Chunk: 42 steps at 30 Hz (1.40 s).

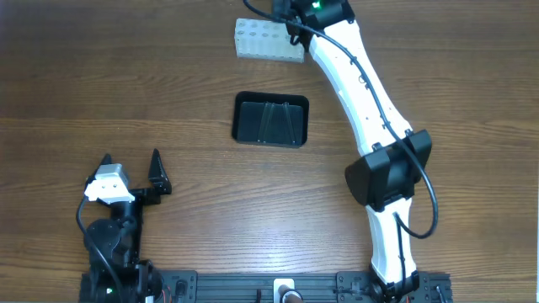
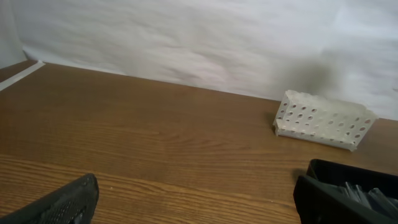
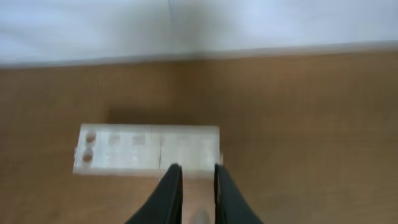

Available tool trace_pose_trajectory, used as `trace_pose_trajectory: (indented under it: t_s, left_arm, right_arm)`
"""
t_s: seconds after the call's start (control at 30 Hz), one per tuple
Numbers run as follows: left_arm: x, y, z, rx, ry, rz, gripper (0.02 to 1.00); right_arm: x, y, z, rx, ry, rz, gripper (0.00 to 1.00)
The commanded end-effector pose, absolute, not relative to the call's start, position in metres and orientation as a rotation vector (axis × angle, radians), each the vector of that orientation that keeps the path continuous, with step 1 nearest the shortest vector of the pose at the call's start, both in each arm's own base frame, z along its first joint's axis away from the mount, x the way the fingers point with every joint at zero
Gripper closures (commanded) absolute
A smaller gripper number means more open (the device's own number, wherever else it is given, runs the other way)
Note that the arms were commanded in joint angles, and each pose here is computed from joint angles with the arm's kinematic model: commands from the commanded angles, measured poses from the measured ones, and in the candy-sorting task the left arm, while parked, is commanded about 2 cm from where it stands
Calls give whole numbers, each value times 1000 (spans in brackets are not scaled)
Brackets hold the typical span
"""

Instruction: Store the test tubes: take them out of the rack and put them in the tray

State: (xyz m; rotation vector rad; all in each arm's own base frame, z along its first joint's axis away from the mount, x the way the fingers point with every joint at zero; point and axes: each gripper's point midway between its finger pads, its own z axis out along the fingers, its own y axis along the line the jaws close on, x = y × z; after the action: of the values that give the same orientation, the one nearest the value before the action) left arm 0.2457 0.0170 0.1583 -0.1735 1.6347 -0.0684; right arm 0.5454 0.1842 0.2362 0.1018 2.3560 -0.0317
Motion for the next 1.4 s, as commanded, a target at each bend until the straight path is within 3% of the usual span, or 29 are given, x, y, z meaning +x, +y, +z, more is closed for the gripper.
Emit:
trace_pose_trajectory:
  t_s: [0.03,0.33,0.47,1.4]
  left_arm:
    - [245,19,157,-164,1636,-49,23]
    - [245,19,157,-164,1636,-50,20]
    - [245,19,157,-165,1637,-49,23]
    - [245,19,157,-164,1636,-49,20]
  right_arm:
    - [513,203,244,211,2442,126,934]
    - [455,199,208,345,2710,115,978]
    - [434,189,197,368,2807,54,945]
    - [414,178,100,370,2971,-107,928]
